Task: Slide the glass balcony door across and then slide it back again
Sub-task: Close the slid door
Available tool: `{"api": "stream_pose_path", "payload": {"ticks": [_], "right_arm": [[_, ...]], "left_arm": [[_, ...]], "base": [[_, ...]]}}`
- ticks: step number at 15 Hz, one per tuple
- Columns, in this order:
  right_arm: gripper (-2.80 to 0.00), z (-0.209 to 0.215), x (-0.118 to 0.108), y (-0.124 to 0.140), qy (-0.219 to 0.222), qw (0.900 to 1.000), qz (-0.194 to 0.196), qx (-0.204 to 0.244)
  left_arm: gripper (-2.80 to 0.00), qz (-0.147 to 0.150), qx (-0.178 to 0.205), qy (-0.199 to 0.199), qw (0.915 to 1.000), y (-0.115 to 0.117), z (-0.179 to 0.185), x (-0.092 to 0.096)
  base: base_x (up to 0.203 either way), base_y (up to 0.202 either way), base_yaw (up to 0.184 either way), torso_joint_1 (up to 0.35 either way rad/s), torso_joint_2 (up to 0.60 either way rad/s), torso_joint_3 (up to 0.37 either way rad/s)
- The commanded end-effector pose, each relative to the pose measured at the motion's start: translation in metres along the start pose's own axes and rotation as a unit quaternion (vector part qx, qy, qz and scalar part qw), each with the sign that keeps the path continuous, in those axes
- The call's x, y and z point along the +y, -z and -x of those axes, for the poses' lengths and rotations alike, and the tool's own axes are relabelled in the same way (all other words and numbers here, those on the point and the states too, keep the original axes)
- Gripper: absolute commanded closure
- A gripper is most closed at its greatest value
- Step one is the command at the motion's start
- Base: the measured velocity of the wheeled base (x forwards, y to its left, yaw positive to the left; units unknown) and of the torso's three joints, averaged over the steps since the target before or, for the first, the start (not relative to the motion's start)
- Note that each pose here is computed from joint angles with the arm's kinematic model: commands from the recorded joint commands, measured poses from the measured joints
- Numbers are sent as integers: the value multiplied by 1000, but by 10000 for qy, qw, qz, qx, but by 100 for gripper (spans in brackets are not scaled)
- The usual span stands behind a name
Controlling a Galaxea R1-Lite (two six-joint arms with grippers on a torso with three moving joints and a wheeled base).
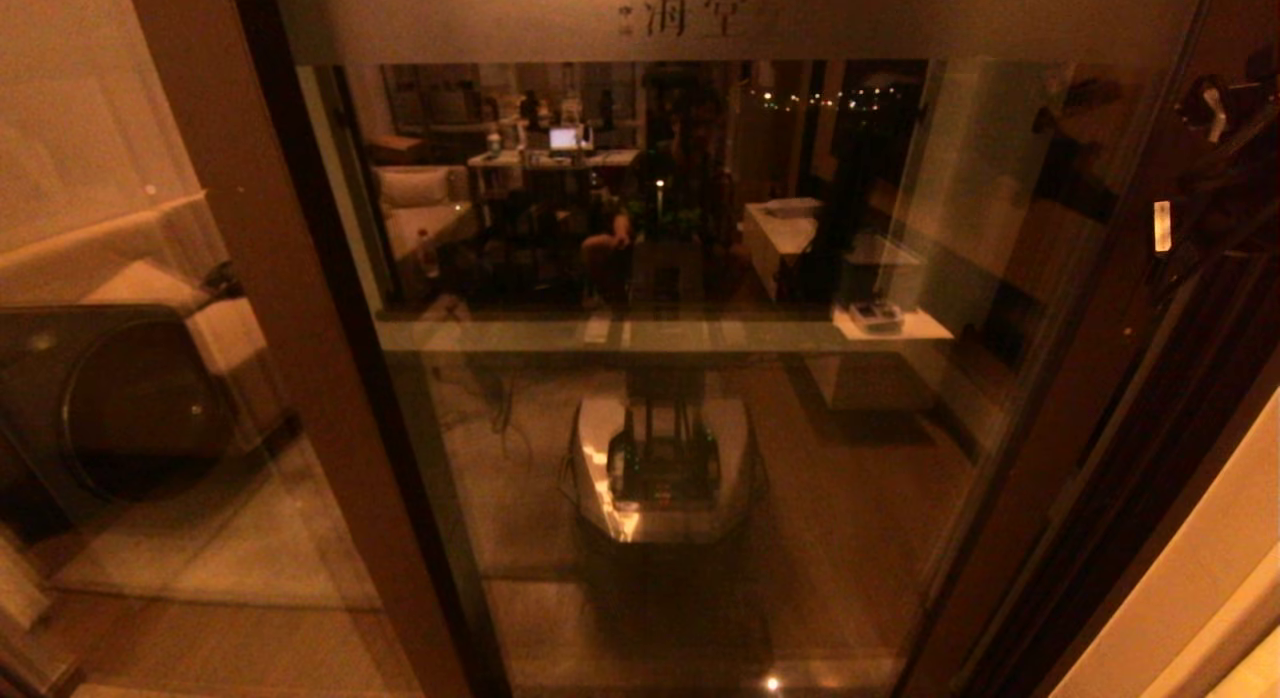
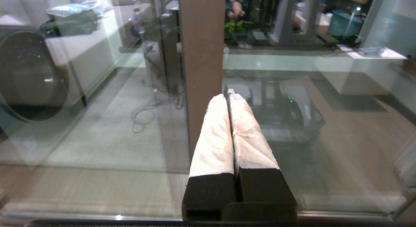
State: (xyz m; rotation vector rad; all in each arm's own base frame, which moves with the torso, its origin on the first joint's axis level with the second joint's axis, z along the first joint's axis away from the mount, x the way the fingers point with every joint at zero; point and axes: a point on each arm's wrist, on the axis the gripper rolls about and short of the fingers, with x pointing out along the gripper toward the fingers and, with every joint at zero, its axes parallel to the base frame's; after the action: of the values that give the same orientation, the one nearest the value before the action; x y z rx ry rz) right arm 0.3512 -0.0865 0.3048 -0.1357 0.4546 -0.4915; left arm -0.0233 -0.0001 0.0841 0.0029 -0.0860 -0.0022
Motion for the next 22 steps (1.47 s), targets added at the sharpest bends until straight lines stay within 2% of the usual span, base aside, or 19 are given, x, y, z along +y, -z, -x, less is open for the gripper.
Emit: {"api": "stream_pose_path", "payload": {"ticks": [1, 3, 9, 13, 16, 22], "right_arm": [[0, -4, -2, 7, 140, 9998, 24, 154], [0, 1, -7, 4, 153, 9998, -29, 79], [0, -2, -7, 2, 141, 9997, -183, 43], [0, -18, -1, 9, 62, 9996, -216, 149], [0, -32, 3, 9, 87, 9996, -266, -12], [0, -44, 4, 12, 127, 9995, -277, 8]], "left_arm": [[0, -1, 169, 3, 9999, 9, -2, 0], [0, -1, 169, -4, 9999, 9, -2, 0], [0, 4, 169, -4, 9999, 9, -2, 0], [0, -1, 169, 4, 9999, 9, -2, 0], [0, 2, 169, 4, 9999, 9, -2, 0], [0, 6, 169, -4, 9999, 9, -2, 0]], "base": [[0, 0, 0, 0, 0, 0], [0, 0, 0, 0, 0, 0], [0, 0, 0, 0, 0, 0], [0, 0, 0, 0, 0, 0], [0, 0, 0, 0, 0, 0], [0, 0, 0, 0, 0, 0]]}}
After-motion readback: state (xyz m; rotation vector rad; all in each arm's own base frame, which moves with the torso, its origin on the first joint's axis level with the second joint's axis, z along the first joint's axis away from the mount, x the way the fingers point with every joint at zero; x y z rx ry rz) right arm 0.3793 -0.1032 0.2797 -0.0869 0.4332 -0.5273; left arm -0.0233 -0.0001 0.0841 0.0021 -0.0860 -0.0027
